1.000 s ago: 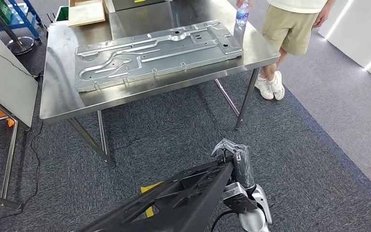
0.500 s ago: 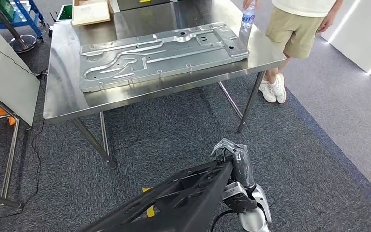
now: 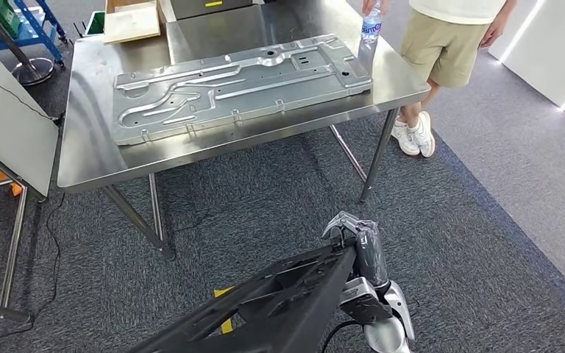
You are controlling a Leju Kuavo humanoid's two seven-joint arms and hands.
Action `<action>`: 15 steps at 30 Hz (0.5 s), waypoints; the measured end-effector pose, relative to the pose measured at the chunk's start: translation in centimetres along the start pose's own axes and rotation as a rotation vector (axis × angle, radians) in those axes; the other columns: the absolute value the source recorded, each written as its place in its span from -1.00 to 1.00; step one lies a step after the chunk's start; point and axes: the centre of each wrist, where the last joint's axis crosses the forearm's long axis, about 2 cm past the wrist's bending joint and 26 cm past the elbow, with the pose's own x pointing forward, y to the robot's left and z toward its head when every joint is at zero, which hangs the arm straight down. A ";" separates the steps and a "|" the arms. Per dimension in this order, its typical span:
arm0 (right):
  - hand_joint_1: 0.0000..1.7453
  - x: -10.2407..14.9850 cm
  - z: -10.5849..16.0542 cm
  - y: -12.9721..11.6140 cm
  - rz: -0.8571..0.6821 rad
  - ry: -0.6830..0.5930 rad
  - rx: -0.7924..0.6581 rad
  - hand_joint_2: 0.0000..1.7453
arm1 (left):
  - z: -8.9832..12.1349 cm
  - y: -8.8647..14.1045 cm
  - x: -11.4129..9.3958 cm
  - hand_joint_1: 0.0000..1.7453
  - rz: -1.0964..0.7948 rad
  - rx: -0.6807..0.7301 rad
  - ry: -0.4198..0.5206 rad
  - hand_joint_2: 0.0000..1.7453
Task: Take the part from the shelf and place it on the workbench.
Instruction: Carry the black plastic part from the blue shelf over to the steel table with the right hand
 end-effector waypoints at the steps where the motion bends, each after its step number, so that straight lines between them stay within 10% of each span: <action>1: 1.00 0.0 0.0 0.0 0.000 0.000 0.000 -1.00 | 0.0 0.0 0.0 -1.00 0.000 0.001 0.000 -1.00; 15: 1.00 0.0 0.3 -0.1 0.001 0.004 -0.002 -1.00 | 0.1 -0.2 -0.1 -1.00 0.002 -0.004 0.001 -1.00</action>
